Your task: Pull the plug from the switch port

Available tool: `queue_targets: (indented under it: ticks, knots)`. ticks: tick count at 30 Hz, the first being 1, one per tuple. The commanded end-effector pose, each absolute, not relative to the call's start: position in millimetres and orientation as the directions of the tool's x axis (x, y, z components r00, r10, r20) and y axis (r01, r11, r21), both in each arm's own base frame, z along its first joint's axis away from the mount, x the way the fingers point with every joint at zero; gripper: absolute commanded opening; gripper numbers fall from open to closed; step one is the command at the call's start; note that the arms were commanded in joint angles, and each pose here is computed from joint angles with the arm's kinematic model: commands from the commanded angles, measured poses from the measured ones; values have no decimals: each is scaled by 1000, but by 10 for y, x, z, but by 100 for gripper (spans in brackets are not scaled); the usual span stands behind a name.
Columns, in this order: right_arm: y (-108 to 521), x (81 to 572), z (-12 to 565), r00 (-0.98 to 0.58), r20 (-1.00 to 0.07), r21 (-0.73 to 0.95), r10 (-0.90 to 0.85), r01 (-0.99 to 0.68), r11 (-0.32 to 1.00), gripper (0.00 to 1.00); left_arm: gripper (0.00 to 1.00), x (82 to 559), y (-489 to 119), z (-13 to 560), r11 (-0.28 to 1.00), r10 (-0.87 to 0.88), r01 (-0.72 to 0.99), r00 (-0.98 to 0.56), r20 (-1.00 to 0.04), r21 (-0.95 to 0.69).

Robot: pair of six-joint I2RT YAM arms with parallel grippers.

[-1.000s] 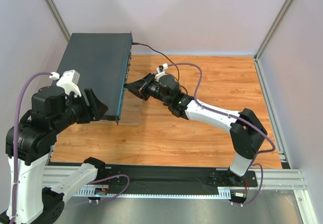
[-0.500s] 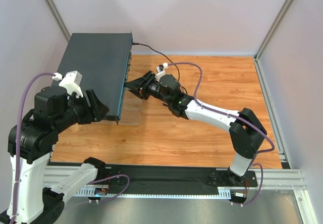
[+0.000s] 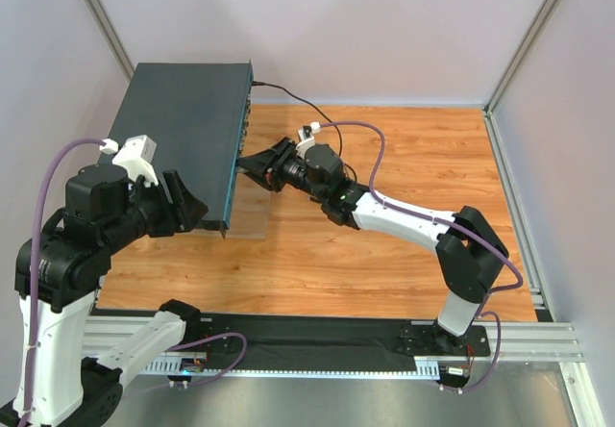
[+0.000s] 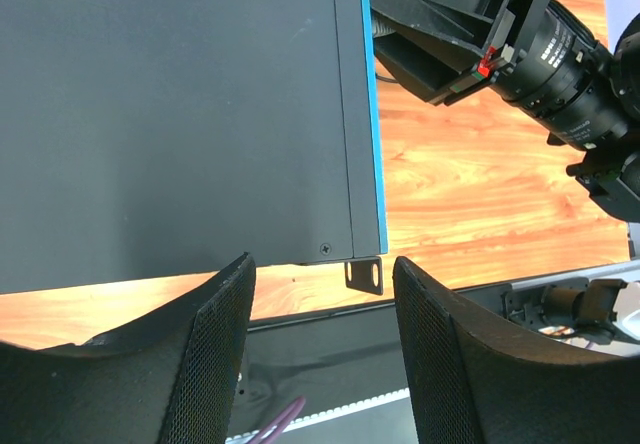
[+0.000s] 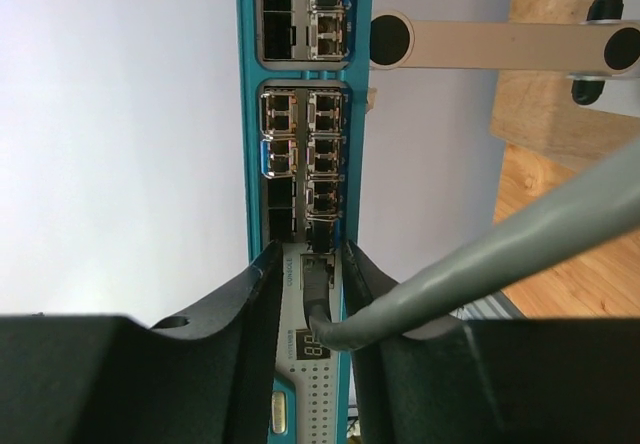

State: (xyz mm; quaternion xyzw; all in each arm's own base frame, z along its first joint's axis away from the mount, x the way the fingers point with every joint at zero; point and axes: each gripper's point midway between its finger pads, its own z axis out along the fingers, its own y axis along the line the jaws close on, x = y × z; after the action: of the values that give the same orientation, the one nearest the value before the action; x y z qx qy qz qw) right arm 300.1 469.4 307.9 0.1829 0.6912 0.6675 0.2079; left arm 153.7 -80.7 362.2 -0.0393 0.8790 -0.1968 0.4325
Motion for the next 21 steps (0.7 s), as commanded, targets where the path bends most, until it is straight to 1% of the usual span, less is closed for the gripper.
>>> queue_targets:
  ticks: [1, 8, 10, 14, 17, 19, 20, 21]
  knots:
    - [4724, 2731, 3462, -874, -38, 995, 484, -76, -61, 31, 65, 1510, -808, 3640, 916, -246, 100, -625, -741, -389]
    - [4709, 2741, 3474, -873, -26, 994, 486, -75, -80, 26, 65, 1504, -792, 3676, 918, -244, 103, -616, -749, -383]
    - [4754, 2750, 3529, -880, -38, 992, 474, -90, -88, 25, 65, 1521, -799, 3665, 918, -244, 100, -619, -746, -384]
    - [4836, 2732, 3577, -898, -18, 989, 440, -81, -123, 21, 64, 1512, -804, 3656, 917, -243, 103, -622, -745, -385]
    - [4827, 2719, 3616, -899, -30, 985, 436, -100, -138, 15, 64, 1504, -792, 3658, 919, -242, 101, -620, -746, -382]
    - [4817, 2698, 3690, -905, -25, 980, 425, -107, -169, 4, 64, 1486, -777, 3658, 920, -243, 98, -617, -748, -380]
    - [4820, 2672, 3719, -911, -21, 977, 412, -106, -185, 0, 64, 1487, -777, 3653, 920, -243, 97, -619, -747, -379]
    - [4812, 2653, 3790, -914, -20, 970, 404, -116, -215, 0, 64, 1480, -775, 3657, 920, -243, 98, -618, -747, -380]
